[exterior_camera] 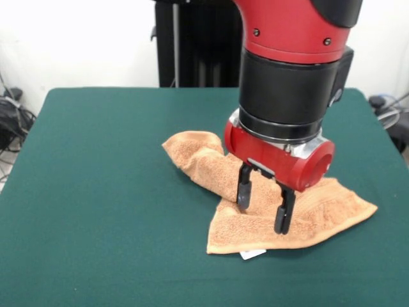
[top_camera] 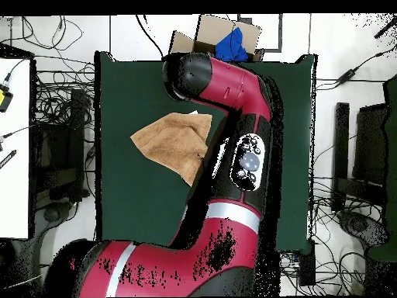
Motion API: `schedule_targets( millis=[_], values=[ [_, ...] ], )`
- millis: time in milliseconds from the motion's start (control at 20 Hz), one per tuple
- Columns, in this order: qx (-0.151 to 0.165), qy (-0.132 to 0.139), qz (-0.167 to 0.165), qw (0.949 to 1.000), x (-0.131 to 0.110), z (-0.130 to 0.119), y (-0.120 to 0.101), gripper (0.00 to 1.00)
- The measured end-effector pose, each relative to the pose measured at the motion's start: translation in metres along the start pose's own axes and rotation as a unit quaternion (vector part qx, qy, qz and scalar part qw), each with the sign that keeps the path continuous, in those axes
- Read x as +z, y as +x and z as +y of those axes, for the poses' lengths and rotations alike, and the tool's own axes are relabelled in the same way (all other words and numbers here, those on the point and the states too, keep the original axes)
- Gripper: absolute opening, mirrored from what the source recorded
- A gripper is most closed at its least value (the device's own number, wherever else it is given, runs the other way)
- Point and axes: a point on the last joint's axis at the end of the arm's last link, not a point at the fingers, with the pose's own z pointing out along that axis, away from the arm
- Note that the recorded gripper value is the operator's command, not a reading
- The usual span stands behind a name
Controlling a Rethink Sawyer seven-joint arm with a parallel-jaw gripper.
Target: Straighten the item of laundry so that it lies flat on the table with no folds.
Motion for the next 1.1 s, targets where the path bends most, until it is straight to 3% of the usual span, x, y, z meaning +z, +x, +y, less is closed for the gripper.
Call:
schedule_targets(
  millis=[500, 1100],
  values=[
    [0.006, 0.011, 0.011, 0.9999, 0.021, -0.013, 0.000, 1.00],
    [0.009, 0.039, 0.041, 0.9984, 0.079, -0.037, 0.024, 1.00]
  ],
)
